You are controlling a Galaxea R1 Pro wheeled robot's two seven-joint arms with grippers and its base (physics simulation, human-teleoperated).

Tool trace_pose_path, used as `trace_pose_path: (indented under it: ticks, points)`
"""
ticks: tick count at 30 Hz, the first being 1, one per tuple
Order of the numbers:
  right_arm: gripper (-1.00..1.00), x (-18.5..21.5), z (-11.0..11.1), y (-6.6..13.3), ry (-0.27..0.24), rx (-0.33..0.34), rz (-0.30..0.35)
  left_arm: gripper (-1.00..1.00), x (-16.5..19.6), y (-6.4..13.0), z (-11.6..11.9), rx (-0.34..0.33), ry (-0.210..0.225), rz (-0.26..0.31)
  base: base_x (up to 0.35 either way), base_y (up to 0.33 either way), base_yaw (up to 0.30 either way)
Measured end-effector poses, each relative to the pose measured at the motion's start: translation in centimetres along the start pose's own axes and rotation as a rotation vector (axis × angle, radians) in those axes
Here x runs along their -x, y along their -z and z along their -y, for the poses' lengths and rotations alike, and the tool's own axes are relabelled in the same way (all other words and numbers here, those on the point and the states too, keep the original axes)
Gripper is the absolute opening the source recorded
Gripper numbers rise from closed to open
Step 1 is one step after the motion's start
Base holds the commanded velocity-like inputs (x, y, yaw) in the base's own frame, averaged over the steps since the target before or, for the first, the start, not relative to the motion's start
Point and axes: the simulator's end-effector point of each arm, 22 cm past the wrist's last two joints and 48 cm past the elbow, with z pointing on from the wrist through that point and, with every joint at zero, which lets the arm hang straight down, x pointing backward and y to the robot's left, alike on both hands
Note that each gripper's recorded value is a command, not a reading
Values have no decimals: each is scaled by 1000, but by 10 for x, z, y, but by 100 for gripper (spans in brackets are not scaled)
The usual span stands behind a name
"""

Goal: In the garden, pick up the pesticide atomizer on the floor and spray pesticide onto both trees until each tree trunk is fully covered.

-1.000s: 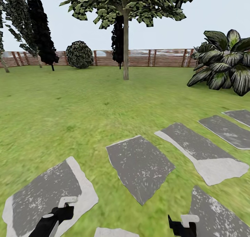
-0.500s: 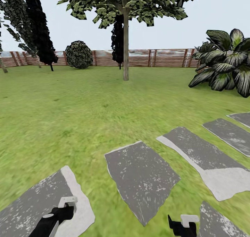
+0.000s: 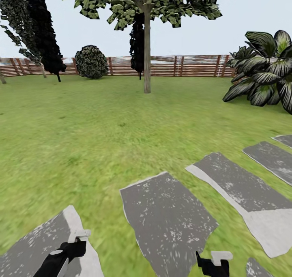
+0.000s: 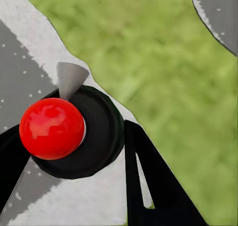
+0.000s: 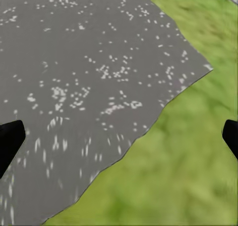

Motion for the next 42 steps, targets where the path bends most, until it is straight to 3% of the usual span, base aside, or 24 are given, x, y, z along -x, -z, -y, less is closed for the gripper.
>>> trace_pose_path:
  ticks: [42]
  points:
    - [100, 0, -1, 0, -1, 1, 0, -100, 1, 0, 2, -7, -1, 2, 344, 0, 0]
